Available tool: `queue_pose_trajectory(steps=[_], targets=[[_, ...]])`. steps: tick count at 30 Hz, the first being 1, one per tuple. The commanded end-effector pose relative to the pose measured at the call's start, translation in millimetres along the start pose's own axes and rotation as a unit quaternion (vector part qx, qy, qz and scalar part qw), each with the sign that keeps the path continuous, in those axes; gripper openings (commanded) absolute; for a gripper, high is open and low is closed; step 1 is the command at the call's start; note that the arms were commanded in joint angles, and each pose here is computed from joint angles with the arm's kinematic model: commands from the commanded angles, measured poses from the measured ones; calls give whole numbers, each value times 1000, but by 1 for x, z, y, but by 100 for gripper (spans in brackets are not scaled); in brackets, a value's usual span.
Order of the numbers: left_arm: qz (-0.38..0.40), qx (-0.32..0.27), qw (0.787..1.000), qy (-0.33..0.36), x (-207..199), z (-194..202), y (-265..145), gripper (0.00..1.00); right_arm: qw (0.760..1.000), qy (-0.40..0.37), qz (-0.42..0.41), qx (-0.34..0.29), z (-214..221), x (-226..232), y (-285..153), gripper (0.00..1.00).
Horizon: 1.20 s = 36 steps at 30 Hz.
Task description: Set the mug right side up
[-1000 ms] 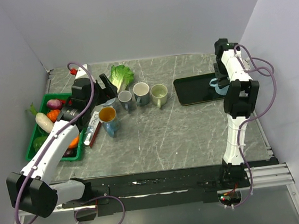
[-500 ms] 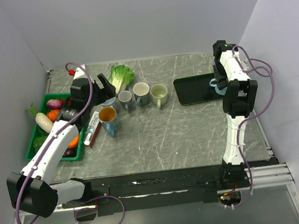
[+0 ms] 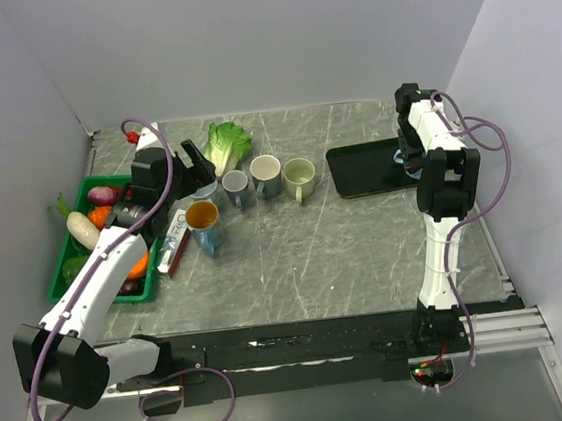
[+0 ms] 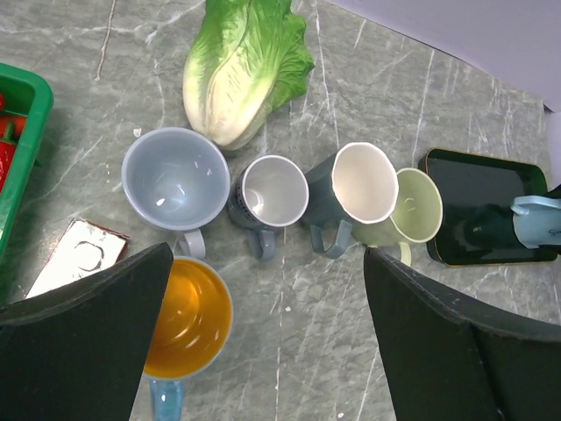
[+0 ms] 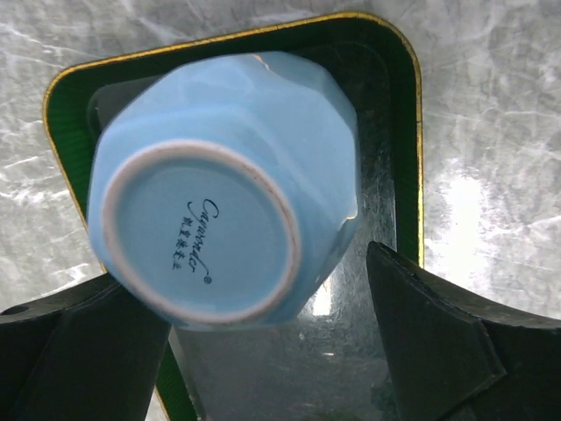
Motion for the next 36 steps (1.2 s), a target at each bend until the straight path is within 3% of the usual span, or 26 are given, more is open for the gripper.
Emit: queue_pose_trajectory(steps=[1,6,10,15,18,19,20,27,36], targets=[[0,-36,999,-10,1,-16,-7,96,1000,22,-9,-15,-9,-1,-16,88],[-1,-37,999,-13,2,-16,-9,96,999,26,-19,-2,-8,-2,-21,77],[0,-37,999,-15,3,-16,-9,96,999,25,-36,5,-8,1,-26,56],[3,-36,999,-18,2,-15,-9,96,999,20,-42,7,-9,4,-28,40],[3,-35,999,-18,3,-14,-9,96,998,14,-52,11,-7,8,-29,23],[3,-37,999,-17,3,-15,-10,96,998,11,-55,14,-6,9,-28,8],[3,-37,999,-18,3,-15,-10,96,998,2,-60,17,-5,11,-29,0],[5,-38,999,-18,3,-16,-12,96,990,-35,-123,53,3,27,-39,0],[36,-36,998,-32,-9,-23,-14,96,953,-79,-271,112,-4,40,-109,0]])
Point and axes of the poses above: each gripper's point midway between its finger pads, its own y axis out along the fingers, its own x axis along the line the jaws close on, z = x × y, the point moved 4 cm from there along -y, back along the fingers, and after that the axes turned 12 degrees about y, right-handed, at the moved point
